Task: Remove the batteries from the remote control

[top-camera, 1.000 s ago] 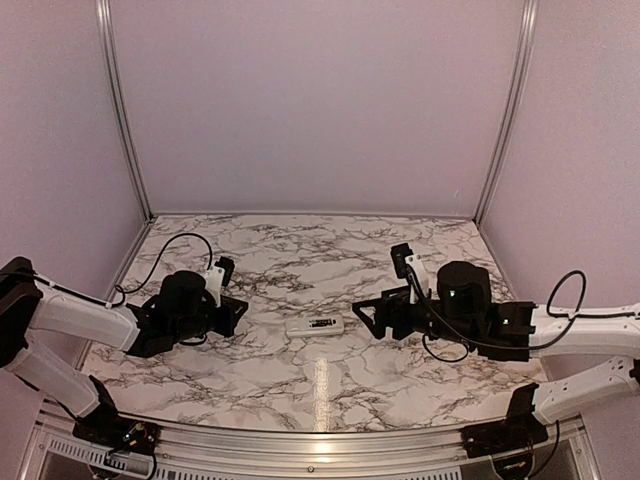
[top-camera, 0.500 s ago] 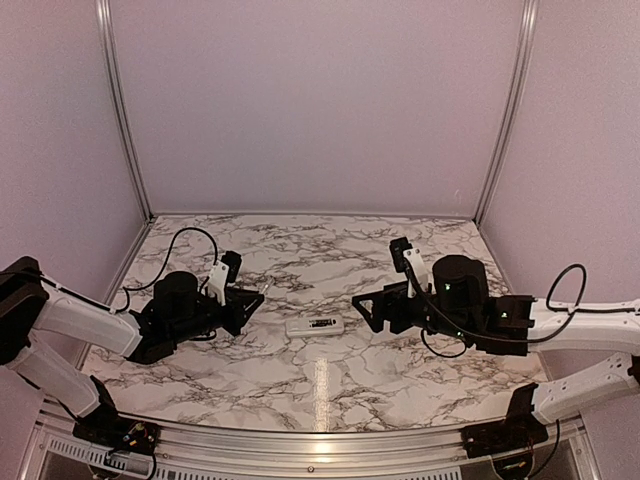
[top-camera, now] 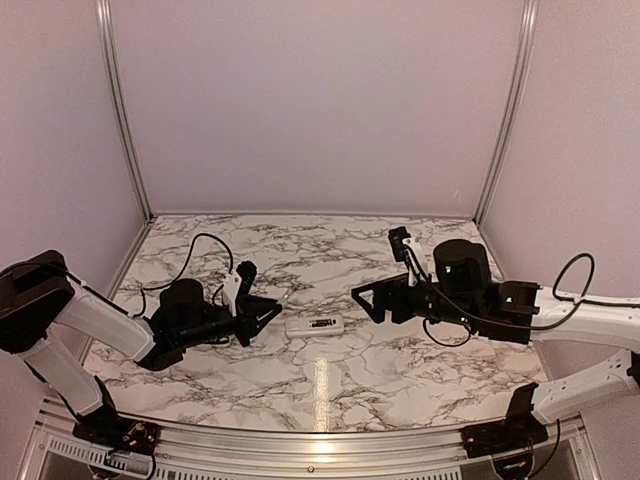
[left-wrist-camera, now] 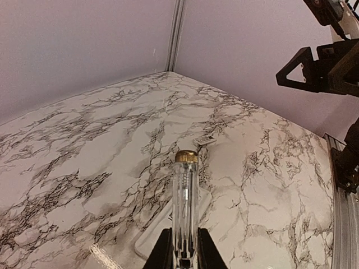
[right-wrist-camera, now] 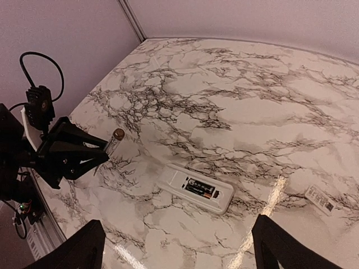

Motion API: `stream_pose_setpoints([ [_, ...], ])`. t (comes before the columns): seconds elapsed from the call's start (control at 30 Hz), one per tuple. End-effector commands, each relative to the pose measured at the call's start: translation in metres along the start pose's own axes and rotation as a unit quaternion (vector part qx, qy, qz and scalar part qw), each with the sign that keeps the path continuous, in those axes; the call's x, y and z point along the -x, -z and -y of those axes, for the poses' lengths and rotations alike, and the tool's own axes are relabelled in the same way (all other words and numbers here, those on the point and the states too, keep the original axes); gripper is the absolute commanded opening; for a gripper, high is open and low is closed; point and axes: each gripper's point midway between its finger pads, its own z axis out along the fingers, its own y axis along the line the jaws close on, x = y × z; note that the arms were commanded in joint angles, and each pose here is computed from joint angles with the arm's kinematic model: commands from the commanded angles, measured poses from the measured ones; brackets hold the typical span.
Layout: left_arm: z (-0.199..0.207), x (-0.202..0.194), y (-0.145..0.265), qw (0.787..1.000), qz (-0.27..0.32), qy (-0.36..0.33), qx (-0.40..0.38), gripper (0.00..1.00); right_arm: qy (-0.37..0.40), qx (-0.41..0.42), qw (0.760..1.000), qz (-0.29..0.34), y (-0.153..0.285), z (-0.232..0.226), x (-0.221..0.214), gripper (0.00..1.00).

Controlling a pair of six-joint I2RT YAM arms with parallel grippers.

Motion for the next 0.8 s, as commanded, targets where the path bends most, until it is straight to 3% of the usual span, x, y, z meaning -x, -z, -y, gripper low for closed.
stream_pose_setpoints([
  [0.0, 0.030, -0.005, -0.002, 0.997, 0.010, -0.041, -0.071, 0.00, -0.009, 0.064, 0.996, -0.053, 0.001, -0.026, -0.003, 0.90],
  [0.27, 0.063, -0.013, -0.003, 0.987, 0.001, -0.104, -0.123, 0.00, -0.009, 0.124, 0.980, -0.157, -0.009, -0.055, -0.022, 0.89],
  [0.53, 0.088, -0.015, 0.005, 0.976, 0.012, -0.125, -0.177, 0.00, -0.026, 0.184, 0.956, -0.227, -0.020, -0.086, -0.027, 0.84],
  [0.77, 0.095, -0.015, 0.009, 0.973, 0.017, -0.133, -0.187, 0.00, -0.045, 0.225, 0.934, -0.274, -0.033, -0.101, -0.043, 0.71],
])
